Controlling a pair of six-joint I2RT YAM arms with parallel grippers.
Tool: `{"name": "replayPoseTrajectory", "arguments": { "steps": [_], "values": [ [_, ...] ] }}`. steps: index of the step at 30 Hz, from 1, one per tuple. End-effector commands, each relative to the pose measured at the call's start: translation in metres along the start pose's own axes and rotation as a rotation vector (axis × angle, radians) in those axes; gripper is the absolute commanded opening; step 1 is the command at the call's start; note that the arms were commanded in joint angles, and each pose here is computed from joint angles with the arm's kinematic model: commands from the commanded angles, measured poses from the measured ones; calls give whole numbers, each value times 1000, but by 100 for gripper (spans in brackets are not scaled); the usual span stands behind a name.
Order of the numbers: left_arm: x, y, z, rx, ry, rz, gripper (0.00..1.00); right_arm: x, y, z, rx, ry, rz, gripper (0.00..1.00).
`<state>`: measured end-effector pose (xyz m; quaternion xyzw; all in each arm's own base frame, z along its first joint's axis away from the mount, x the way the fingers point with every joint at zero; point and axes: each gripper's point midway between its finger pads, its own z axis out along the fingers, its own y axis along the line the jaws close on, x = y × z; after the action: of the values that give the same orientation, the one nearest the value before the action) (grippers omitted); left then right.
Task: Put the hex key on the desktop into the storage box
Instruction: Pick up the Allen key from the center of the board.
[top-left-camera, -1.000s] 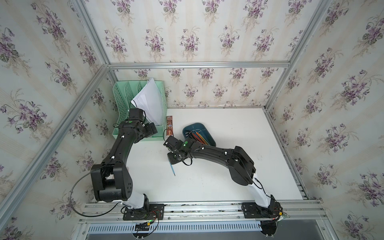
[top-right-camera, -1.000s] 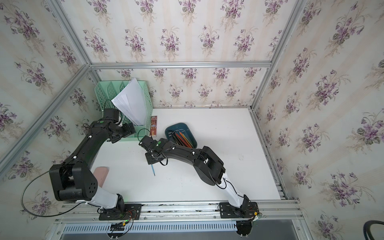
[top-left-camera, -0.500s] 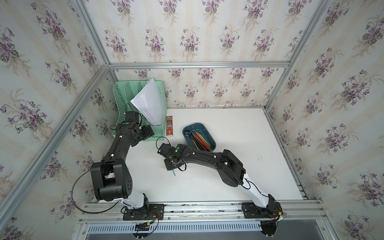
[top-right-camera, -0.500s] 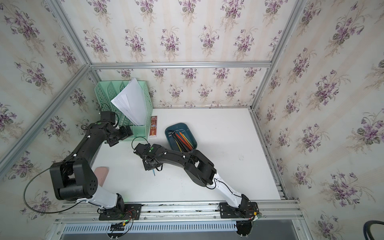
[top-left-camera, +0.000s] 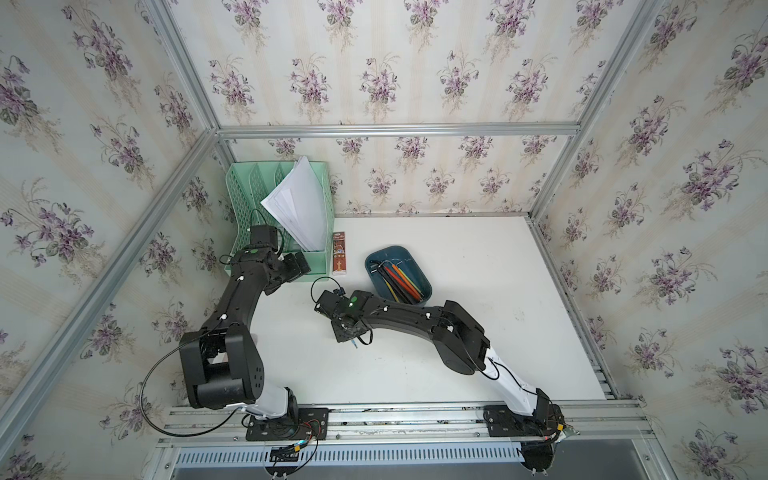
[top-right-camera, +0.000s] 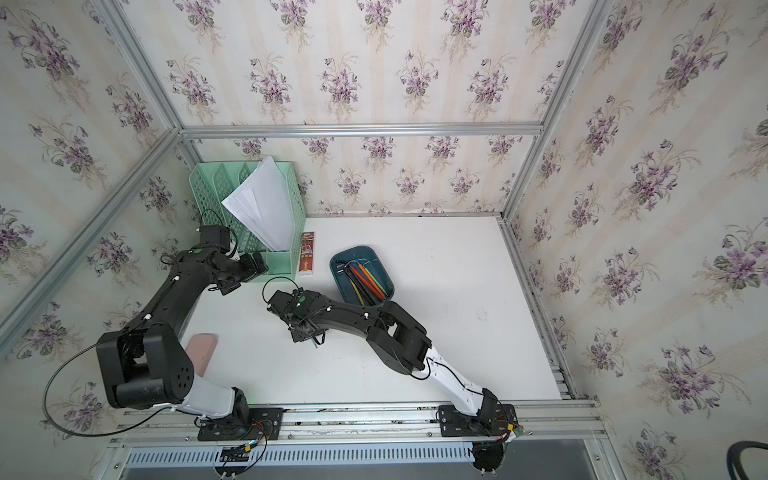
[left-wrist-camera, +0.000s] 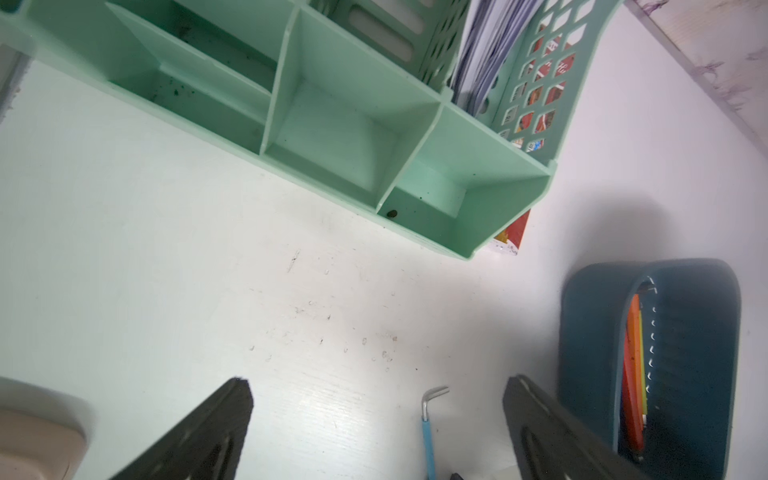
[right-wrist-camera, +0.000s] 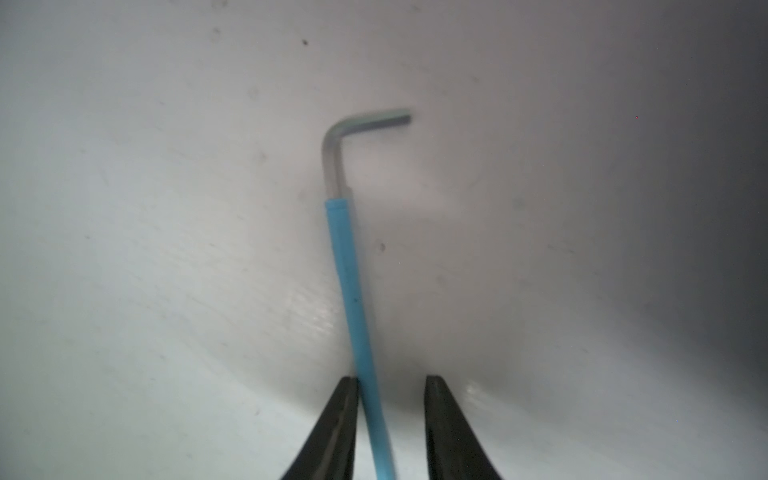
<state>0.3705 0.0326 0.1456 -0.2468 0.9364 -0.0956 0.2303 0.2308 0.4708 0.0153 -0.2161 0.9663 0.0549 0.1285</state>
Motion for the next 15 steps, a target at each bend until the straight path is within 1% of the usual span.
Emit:
{"name": "replayPoseTrajectory", "arguments": {
  "steps": [1,6,9,13,15],
  "values": [
    [-3,-12,-1,65,-13,4,99,9,-12,-2,38,34,4,34],
    [-3,-10,-1,57,-14,4,99,12,3,6,-22,63,-23,35],
    [-3,-10,0,57,-14,3,99,22,-2,21,11,103,-41,35],
    [-2,-10,1,55,-11,-3,99,31,-13,36,57,122,-64,35],
    [-2,-10,1,55,-10,-3,99,34,-17,42,75,131,-70,33]
  ]
}}
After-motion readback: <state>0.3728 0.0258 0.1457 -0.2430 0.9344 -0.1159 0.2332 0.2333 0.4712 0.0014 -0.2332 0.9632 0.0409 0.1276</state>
